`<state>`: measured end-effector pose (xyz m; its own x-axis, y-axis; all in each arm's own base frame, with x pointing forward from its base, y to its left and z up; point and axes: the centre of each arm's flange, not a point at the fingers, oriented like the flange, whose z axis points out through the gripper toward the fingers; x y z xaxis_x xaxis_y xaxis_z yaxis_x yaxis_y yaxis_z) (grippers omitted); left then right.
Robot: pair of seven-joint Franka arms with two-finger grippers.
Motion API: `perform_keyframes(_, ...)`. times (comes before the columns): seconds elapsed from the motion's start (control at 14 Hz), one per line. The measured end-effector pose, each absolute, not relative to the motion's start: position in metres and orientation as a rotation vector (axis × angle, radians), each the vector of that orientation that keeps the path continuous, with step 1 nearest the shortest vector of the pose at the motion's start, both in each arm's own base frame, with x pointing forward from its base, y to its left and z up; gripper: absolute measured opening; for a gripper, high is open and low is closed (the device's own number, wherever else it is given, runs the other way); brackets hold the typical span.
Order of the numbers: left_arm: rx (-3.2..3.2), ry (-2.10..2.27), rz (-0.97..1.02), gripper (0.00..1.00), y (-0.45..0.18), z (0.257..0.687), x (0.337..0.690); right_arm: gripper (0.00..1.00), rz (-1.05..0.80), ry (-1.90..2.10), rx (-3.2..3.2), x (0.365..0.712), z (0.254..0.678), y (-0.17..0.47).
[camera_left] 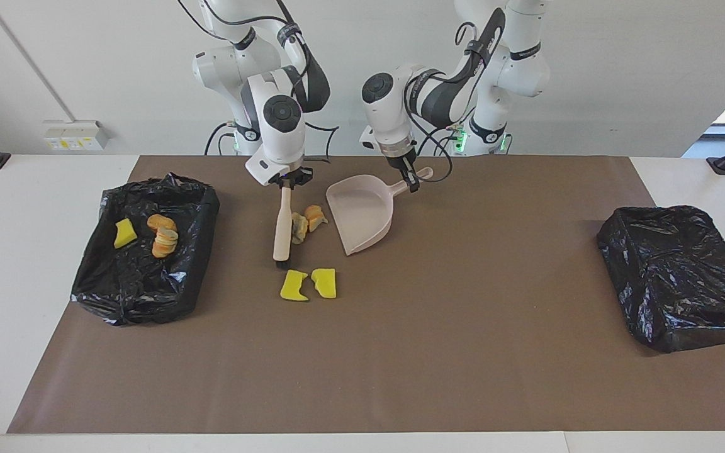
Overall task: Sweep and dump trash in bin
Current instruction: 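Sweep the crusts and sponge pieces into the dustpan with the right gripper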
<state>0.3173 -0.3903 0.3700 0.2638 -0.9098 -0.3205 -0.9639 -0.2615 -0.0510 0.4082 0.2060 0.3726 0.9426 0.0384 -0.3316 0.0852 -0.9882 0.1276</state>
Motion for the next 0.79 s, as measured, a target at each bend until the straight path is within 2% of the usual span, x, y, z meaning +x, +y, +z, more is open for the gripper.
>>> perform_keyframes(0.36,-2.332,1.727,0.349,0.32,-0.387,0.368,0.321,0.27,-0.555,0.118,3.067,0.39,0.381,0.248)
perform_keyframes(0.79,-2.393,1.691,0.355,0.32,-0.373,0.367,0.34,0.27,-0.597,0.091,3.146,0.388,0.391,0.264)
